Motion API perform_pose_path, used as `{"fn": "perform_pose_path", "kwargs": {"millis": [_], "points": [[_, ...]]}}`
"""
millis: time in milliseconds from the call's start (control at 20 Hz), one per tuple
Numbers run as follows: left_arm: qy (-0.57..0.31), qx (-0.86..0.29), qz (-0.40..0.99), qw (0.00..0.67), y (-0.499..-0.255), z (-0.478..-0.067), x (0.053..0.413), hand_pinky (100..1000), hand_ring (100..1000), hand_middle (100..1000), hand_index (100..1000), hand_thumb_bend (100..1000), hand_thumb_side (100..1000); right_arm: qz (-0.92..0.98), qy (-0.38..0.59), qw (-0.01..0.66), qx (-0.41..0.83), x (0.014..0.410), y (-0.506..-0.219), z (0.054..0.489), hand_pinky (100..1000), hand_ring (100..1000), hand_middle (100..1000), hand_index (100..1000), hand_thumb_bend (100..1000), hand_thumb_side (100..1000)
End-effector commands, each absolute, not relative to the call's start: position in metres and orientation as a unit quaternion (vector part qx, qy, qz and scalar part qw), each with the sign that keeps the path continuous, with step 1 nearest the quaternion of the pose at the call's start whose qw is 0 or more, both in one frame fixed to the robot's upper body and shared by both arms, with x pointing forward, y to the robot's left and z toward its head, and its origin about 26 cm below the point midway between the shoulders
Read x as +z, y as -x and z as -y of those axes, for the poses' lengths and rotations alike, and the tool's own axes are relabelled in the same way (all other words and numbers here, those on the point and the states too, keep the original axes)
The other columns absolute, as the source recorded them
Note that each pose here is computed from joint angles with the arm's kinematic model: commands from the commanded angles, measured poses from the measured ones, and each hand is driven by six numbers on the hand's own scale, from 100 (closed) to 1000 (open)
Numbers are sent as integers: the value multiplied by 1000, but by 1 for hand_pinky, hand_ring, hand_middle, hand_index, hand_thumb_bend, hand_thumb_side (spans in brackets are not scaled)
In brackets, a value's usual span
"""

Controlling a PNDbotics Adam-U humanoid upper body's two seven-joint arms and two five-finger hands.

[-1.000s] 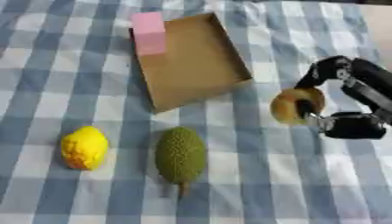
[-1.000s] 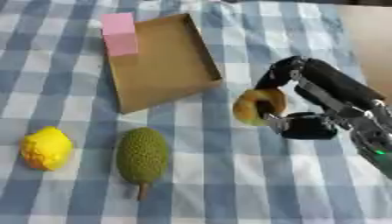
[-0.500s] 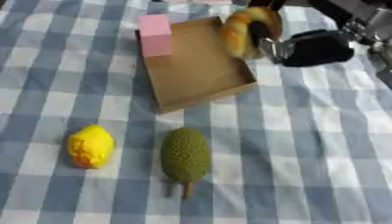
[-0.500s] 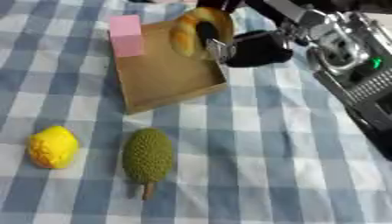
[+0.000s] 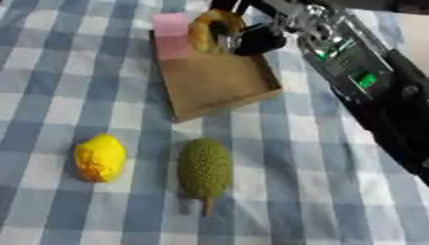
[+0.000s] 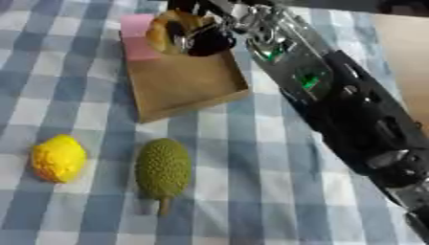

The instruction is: Pick up objects on the table and place them in the box.

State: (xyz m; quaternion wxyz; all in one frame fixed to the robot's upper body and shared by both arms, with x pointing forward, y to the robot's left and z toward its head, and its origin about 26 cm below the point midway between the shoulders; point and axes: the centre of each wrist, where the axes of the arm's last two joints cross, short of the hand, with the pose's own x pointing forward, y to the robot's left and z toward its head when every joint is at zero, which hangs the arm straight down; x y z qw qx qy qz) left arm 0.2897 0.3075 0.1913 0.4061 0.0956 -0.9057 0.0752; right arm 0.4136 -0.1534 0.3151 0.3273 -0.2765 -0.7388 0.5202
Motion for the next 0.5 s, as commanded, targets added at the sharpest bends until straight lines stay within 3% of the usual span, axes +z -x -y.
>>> {"fn": "perform_pose_path", "kwargs": {"millis": [50,250,500], "points": [[-96,61,913,392,-287,-308,202,819,835,793,878,432,747,736,291,321,521,318,-424,157,714,775,615,676,100,126],[-95,62,913,391,-288,-307,202,818,835,792,878,432,746,723,292,318,540,316,-428,160,770,869,752,808,100,179],[-94,64,913,393,-288,-307,202,817,835,792,878,433,747,708,311,313,552,323,-425,162,829,926,821,878,106,171]]}}
